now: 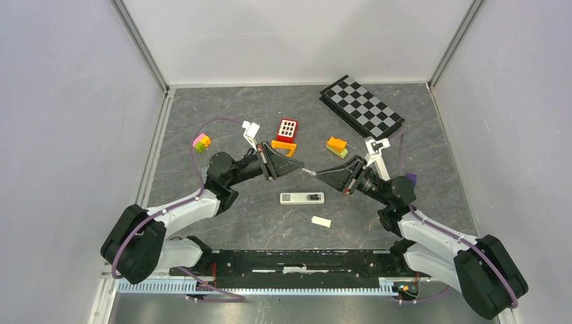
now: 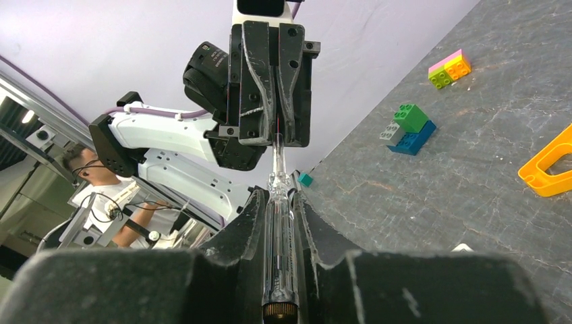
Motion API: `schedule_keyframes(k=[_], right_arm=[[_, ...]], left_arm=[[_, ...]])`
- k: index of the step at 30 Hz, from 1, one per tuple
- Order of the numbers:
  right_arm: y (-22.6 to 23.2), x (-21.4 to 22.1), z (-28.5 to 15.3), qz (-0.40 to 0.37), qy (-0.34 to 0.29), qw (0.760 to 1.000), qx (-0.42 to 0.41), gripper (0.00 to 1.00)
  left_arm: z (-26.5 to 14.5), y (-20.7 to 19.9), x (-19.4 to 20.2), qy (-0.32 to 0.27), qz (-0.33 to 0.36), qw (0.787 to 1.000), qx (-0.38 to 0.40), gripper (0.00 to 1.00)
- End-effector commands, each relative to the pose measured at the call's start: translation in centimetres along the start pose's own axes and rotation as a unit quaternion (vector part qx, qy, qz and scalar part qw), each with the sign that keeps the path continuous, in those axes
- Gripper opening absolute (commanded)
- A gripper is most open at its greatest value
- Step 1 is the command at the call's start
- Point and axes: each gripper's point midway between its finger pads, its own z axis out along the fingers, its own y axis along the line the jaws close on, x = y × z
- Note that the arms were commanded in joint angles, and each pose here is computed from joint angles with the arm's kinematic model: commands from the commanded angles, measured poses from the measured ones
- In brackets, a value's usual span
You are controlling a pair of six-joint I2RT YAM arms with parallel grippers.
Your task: Unload the batteries from the remote control
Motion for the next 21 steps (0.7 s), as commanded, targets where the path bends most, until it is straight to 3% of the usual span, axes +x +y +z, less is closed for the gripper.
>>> schedule_keyframes(k=[1,3,5,6,10,14,18,21], right_arm=[[1.5,-1.5,0.5,-0.021,-0.019,0.999,-0.021,0.04],[1.4,-1.5,0.4,-0.030,-0.022,0.999,-0.020,0.00],[1.3,-1.3,0.2,-0.037,-0.016,0.999,-0.021,0.00],[1.1,-1.2,0.0,-0.040,-0.013,0.999,-0.019,0.00],[-0.6,-0.6,-1.0,-0.045,0.003,0.999,0.008,0.00],[-5.1,0.2,-1.7,-0.094,0.059,0.986,0.124,0.00],[-7.4,0.0,-2.8,-0.166,0.118,0.959,0.197,0.00],[-8.1,0.9,-3.4,-0.154,0.160,0.950,0.218,0.00]], left_arm=[[0.1,-1.1,-0.5,-0.008,0.015,1.000,0.019,0.08],[0.1,-0.4,-0.3,0.000,0.013,1.000,0.002,0.57],[-0.3,0.5,-0.5,-0.001,0.019,1.000,-0.023,0.89],[-0.8,1.3,-1.0,-0.011,0.021,0.999,-0.046,0.99],[-4.3,6.2,-2.5,-0.045,-0.002,0.982,-0.185,1.00],[-8.7,10.5,-3.1,-0.057,-0.031,0.951,-0.301,1.00],[-11.4,13.6,-0.5,0.022,-0.042,0.919,-0.392,0.99],[-11.7,14.8,1.4,0.094,-0.044,0.903,-0.417,0.96]])
